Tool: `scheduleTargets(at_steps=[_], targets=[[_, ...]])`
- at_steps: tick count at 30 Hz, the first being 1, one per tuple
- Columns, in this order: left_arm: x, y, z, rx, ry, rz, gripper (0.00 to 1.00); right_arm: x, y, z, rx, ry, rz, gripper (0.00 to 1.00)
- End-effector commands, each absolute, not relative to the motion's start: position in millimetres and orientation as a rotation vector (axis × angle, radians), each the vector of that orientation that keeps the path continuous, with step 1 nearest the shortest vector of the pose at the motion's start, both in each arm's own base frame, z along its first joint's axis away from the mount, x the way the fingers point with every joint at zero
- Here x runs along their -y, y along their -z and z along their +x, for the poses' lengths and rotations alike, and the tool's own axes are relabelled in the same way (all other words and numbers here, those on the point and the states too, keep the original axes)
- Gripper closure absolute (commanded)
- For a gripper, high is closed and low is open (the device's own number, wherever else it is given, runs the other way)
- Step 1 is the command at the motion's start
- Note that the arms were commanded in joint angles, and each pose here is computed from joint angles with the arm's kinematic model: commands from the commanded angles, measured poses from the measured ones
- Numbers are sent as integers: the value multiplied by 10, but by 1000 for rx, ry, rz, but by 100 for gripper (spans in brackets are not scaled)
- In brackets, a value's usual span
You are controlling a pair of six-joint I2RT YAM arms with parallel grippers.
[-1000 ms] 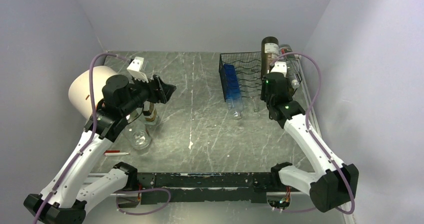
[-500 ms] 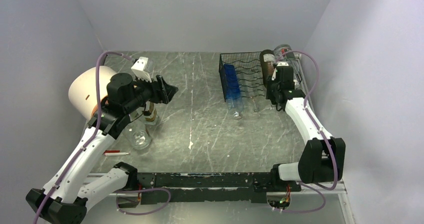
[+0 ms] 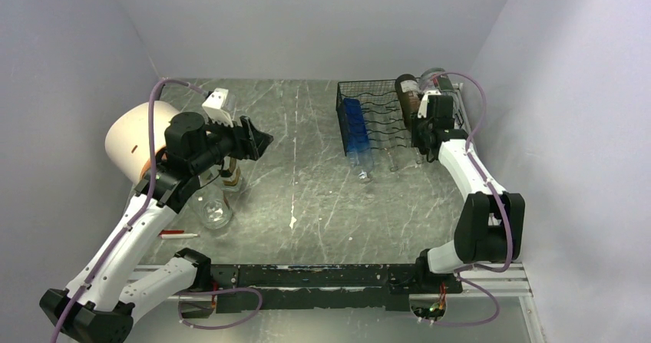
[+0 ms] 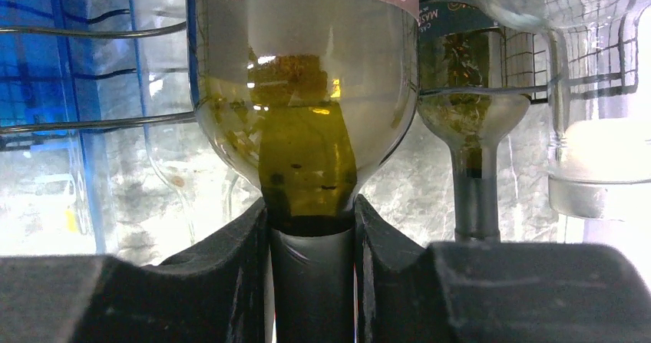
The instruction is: Put the wine bottle on the wine rack
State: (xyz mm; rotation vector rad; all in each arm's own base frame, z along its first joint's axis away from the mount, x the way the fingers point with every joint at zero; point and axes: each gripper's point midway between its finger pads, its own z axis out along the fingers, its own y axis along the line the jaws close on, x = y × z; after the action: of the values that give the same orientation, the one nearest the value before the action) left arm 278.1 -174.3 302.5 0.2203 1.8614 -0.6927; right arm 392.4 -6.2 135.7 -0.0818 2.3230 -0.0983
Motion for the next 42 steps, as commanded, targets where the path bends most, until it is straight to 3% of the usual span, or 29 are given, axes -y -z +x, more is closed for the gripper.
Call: scheduleTargets(at_steps=[1, 5, 12, 19, 26, 35, 42], targets=[[1762, -3222, 2783, -1817, 710, 240, 26, 147, -1755, 4253, -2161, 145, -71, 79], [1778, -3248, 2791, -1817, 718, 243, 25, 185, -1731, 4222, -2171, 165, -47, 53], [1738, -3294, 2836, -1813, 670, 258, 23, 238, -1892, 4102, -2192, 181, 38, 34], [1608, -3509, 2916, -1762, 579, 234, 21, 27, -2323, 3947, -2123, 30, 51, 32], [1401, -3981, 2832, -1670, 491, 209, 19, -687, -2753, 3749, -1962, -355, -54, 31], [1004, -4280, 2647, -1611, 355, 99, 17, -2184, -2920, 3562, -1799, -626, -335, 30], [747, -4793, 2332, -1445, 290, 102, 13, -3536, -3183, 3121, -1570, -876, -508, 31]])
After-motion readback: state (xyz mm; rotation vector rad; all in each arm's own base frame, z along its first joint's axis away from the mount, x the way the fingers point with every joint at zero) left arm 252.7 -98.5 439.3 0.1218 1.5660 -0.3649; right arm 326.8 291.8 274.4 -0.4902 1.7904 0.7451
